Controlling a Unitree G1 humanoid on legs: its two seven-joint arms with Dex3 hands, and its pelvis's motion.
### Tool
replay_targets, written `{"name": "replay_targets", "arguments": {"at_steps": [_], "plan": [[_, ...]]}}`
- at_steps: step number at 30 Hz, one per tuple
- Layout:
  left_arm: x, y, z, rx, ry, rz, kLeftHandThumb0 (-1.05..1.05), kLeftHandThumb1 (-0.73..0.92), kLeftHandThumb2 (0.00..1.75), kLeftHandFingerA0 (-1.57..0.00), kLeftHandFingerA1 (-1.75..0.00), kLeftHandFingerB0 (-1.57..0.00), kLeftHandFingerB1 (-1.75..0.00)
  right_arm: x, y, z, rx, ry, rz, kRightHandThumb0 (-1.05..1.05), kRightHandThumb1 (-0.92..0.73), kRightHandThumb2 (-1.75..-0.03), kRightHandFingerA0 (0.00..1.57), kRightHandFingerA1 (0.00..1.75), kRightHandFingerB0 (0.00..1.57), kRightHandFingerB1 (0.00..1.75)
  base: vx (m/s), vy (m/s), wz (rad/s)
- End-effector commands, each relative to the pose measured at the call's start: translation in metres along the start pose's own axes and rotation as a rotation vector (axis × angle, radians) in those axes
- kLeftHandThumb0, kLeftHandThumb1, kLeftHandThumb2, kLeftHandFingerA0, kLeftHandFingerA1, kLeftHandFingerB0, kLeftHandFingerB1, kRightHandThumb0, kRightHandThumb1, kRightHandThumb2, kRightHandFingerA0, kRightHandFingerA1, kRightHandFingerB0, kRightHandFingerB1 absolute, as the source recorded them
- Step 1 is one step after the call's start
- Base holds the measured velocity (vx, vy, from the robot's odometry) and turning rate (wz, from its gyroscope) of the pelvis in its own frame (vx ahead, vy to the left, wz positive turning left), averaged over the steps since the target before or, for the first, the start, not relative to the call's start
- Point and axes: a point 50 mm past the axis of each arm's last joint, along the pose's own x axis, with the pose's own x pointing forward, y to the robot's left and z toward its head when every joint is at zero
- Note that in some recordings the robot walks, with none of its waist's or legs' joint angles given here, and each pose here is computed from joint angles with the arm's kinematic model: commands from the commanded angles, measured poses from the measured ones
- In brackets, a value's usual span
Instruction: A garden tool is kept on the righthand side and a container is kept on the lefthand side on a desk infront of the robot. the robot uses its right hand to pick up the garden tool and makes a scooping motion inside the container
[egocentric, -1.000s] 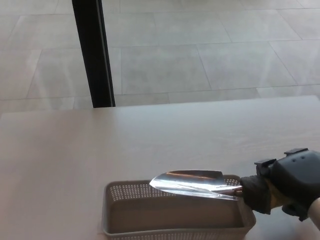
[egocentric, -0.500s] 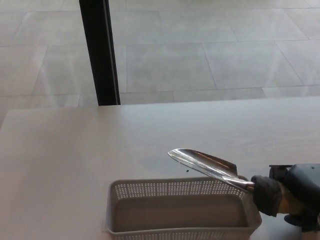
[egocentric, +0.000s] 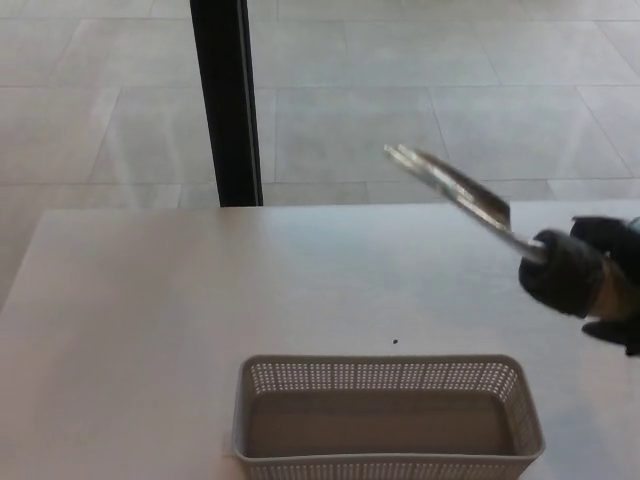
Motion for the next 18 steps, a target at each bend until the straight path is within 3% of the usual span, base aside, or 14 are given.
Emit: {"name": "replay_targets", "arguments": {"at_steps": [1, 2, 3, 6, 8, 10, 12, 13, 14, 15, 16, 17, 18], "plan": [[-0.003, 0.015, -0.003, -0.006, -0.006, 0.027, -0.56, 0.63, 0.59, -0.57, -0.66, -0.55, -0.44, 0.006, -0.099, 0.001, 0.061, -0.078, -0.099, -0.18, -0.58, -1.06, 0.85, 1.75, 0.65, 1.68, 0.00, 0.000, 0.00], [-0.003, 0.015, -0.003, -0.017, -0.006, 0.024, -0.55, 0.64, 0.58, -0.62, -0.72, -0.55, -0.44, 0.006, -0.104, 0.000, 0.045, -0.060, -0.107, -0.16, -0.60, -0.99, 0.85, 1.75, 0.64, 1.69, 0.00, 0.000, 0.00], [-0.003, 0.015, -0.004, -0.018, -0.003, 0.024, -0.56, 0.63, 0.59, -0.57, -0.69, -0.55, -0.43, 0.007, -0.107, -0.002, 0.033, -0.059, -0.117, -0.15, -0.58, -0.99, 0.86, 1.75, 0.65, 1.69, 0.00, 0.000, 0.00], [-0.003, 0.015, -0.003, -0.026, -0.006, 0.030, -0.56, 0.63, 0.58, -0.62, -0.70, -0.60, -0.44, 0.008, -0.105, -0.015, -0.006, -0.006, -0.114, -0.14, -0.57, -1.02, 0.87, 1.75, 0.67, 1.68, 0.00, 0.000, 0.00], [-0.003, 0.015, -0.002, -0.036, -0.010, 0.028, -0.54, 0.63, 0.58, -0.61, -0.69, -0.58, -0.45, 0.008, -0.100, -0.024, -0.038, 0.017, -0.106, -0.13, -0.61, -0.95, 0.84, 1.75, 0.66, 1.61, 0.00, 0.000, 0.00], [-0.003, 0.014, -0.001, -0.012, -0.007, 0.027, -0.55, 0.64, 0.59, -0.58, -0.66, -0.58, -0.43, 0.009, -0.093, -0.036, -0.114, 0.082, -0.068, -0.19, -0.64, -0.74, 0.82, 1.75, 0.63, 1.52, 0.00, 0.000, 0.00], [-0.003, 0.014, -0.003, -0.012, -0.004, 0.026, -0.55, 0.63, 0.59, -0.59, -0.64, -0.57, -0.43, 0.008, -0.081, -0.050, -0.209, 0.110, -0.028, -0.19, -0.64, -0.76, 0.81, 1.75, 0.67, 1.49, 0.00, 0.000, 0.00], [-0.003, 0.014, -0.004, -0.012, 0.000, 0.027, -0.55, 0.64, 0.59, -0.57, -0.60, -0.55, -0.42, 0.008, -0.075, -0.056, -0.239, 0.123, -0.003, -0.15, -0.63, -0.80, 0.97, 1.71, 0.66, 1.39, 0.00, 0.000, 0.00], [-0.004, 0.015, -0.006, -0.009, 0.008, 0.030, -0.57, 0.62, 0.59, -0.55, -0.62, -0.56, -0.42, 0.006, -0.062, -0.067, -0.300, 0.148, 0.047, -0.21, -0.65, -0.90, 1.03, 1.69, 0.72, 1.40, 0.00, 0.000, 0.00], [-0.004, 0.015, -0.007, -0.006, 0.011, 0.034, -0.57, 0.62, 0.59, -0.55, -0.62, -0.56, -0.42, 0.005, -0.059, -0.071, -0.328, 0.154, 0.065, -0.21, -0.65, -0.90, 1.03, 1.69, 0.72, 1.40, 0.00, 0.000, 0.00], [-0.004, 0.014, -0.007, -0.007, 0.012, 0.033, -0.57, 0.62, 0.59, -0.54, -0.62, -0.55, -0.42, 0.005, -0.056, -0.073, -0.342, 0.160, 0.080, -0.24, -0.65, -0.83, 0.80, 1.75, 0.68, 1.50, 0.00, 0.000, 0.00], [-0.004, 0.013, -0.008, -0.020, 0.011, 0.028, -0.55, 0.62, 0.59, -0.62, -0.62, -0.58, -0.43, 0.001, -0.043, -0.084, -0.403, 0.174, 0.124, -0.18, -0.64, -0.82, 0.90, 1.71, 0.69, 1.42, 0.00, 0.000, 0.00], [-0.004, 0.013, -0.008, -0.026, 0.010, 0.027, -0.55, 0.62, 0.59, -0.62, -0.62, -0.58, -0.43, 0.000, -0.039, -0.087, -0.422, 0.174, 0.132, -0.18, -0.64, -0.82, 0.90, 1.71, 0.69, 1.42, 0.00, 0.000, 0.00]]}}
